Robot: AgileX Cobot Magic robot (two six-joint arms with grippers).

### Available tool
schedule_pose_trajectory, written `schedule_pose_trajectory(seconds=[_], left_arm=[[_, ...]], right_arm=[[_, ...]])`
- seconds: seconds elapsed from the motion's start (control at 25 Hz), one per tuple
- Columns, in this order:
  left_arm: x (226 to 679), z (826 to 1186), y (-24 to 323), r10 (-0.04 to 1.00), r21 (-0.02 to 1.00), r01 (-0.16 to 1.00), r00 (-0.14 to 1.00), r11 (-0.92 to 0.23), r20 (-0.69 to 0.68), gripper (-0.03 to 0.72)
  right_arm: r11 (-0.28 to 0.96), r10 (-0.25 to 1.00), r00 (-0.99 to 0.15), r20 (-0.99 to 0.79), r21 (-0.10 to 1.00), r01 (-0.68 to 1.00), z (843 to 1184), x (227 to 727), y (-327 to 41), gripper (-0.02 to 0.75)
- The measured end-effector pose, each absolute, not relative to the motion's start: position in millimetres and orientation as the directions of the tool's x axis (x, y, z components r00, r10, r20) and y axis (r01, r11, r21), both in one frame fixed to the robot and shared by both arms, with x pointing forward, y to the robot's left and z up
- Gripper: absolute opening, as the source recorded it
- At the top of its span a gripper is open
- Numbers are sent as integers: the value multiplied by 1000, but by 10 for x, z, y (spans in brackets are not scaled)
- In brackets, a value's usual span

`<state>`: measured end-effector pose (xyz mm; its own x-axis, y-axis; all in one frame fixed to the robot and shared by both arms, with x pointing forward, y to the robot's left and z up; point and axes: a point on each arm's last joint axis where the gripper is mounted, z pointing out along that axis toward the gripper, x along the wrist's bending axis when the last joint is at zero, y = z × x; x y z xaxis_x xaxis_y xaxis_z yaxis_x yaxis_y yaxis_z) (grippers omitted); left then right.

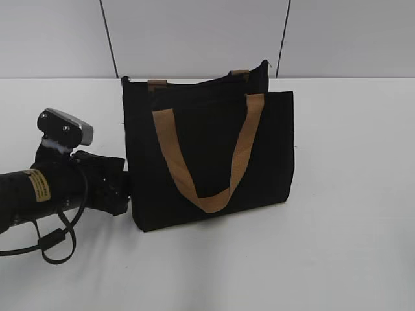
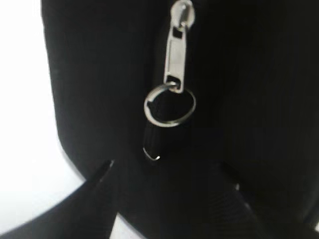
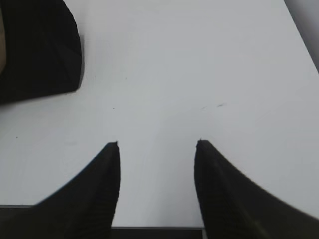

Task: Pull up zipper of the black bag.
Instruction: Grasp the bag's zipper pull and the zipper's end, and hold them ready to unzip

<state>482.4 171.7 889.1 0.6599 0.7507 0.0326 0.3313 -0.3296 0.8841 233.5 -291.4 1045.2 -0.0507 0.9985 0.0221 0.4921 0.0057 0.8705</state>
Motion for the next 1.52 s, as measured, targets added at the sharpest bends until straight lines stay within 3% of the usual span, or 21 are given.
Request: schedule_pose_trajectory(seconds=[0.24, 0.64, 0.76, 0.88, 0.96, 1.16, 1.52], left_arm=[[4937, 8862, 1724, 760, 888, 332, 650, -319, 30, 420], [4991, 8740, 1668, 742, 901, 314, 671, -300, 13, 302], [4992, 8740, 1665, 741, 903, 311, 671, -296, 12, 202], [5005, 8747, 1676, 756, 907, 315, 654, -280, 6, 55], [5018, 8754, 1687, 771, 910, 319, 636, -263, 0, 11], [5033, 8819, 1714, 795, 911, 328, 606, -250, 0, 3], [4915, 9565, 1823, 817, 933, 239, 570, -270, 90, 3]], right_arm=[[6, 998, -51, 22, 871, 492, 10452, 2335, -2914, 381], [6, 998, -51, 22, 871, 492, 10452, 2335, -2914, 381], [6, 998, -51, 22, 871, 492, 10452, 2335, -2914, 381], [6, 998, -51, 22, 871, 492, 10452, 2335, -2914, 381], [6, 998, -51, 22, 871, 492, 10452, 2335, -2914, 381], [6, 998, -51, 22, 871, 492, 10452, 2335, -2914, 381], [6, 998, -51, 22, 871, 492, 10452, 2335, -2914, 381]])
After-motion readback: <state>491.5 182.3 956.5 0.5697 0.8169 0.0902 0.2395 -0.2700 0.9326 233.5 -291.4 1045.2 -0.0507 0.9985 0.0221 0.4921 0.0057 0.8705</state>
